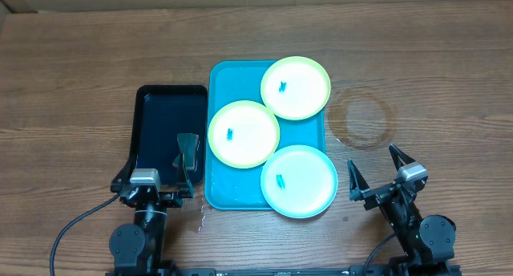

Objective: Clean dirty plates on tray and stack at the side

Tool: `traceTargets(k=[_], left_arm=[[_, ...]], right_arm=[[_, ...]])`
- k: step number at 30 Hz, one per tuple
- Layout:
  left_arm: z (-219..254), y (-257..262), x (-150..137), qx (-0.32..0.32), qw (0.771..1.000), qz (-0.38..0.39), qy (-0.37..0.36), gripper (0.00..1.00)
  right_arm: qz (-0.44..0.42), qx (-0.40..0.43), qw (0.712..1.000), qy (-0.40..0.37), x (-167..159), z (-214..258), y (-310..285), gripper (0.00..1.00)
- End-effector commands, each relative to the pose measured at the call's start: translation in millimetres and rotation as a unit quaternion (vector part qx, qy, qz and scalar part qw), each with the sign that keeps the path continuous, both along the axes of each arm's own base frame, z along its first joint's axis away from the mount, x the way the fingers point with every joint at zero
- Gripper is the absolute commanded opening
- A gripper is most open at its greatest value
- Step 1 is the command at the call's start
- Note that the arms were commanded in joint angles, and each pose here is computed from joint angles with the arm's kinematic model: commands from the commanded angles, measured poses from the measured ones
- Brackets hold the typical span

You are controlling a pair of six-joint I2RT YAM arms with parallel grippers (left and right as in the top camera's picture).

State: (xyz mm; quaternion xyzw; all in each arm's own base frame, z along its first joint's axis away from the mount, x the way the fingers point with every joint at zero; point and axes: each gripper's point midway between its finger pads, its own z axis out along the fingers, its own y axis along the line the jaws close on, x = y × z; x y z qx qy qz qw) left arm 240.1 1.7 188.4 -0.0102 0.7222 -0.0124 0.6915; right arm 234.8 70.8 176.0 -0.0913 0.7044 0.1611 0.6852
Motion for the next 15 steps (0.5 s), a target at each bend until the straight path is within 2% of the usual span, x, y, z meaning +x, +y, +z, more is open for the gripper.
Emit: traceTargets(k=[1, 10, 15], left_arm=[[17.9, -1.4, -3.4, -0.01, 1.0, -0.004, -0.02, 1.0], [9.2, -1.3, -2.7, -0.011, 1.0, -0.004, -0.006, 1.0], [-18.0, -1.2, -0.2, -0.013, 1.0, -0.004, 0.029, 1.0]], right_arm=[[-0.007, 0.0, 1.0, 0.0, 1.2, -2.6, -2.7, 1.0], [-0.007, 0.0, 1.0, 0.0, 1.2, -2.6, -2.6, 1.0], [-0.007, 0.0, 1.0, 0.0, 1.2, -2.6, -2.7, 1.0]])
